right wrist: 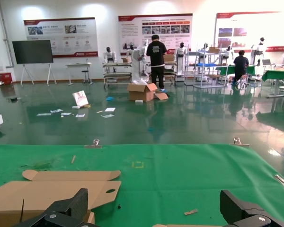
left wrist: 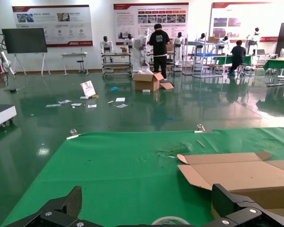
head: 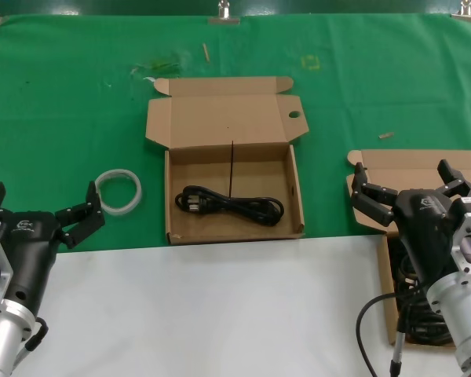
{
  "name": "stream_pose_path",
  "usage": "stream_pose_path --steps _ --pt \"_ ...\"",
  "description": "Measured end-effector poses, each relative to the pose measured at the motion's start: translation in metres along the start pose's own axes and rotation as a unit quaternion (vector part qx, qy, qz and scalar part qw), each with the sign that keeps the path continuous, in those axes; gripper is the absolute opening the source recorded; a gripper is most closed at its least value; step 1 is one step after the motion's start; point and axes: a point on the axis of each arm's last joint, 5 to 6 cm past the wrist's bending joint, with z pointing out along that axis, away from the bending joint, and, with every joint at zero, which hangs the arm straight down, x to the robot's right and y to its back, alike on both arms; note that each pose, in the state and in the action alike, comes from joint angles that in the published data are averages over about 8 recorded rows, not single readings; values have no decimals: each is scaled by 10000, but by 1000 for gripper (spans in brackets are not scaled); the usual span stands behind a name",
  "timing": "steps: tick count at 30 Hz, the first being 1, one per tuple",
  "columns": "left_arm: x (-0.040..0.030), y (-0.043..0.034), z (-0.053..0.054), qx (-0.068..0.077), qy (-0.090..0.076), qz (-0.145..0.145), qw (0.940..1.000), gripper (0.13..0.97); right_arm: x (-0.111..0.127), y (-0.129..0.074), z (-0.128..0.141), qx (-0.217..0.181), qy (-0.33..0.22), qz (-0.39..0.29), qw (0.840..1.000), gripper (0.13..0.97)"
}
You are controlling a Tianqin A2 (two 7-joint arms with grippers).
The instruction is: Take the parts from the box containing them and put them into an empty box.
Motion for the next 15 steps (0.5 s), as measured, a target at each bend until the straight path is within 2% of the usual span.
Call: stream_pose_path --steps 15 --pt "0 0 0 0 0 0 10000 966 0 0 0 0 0 0 10000 966"
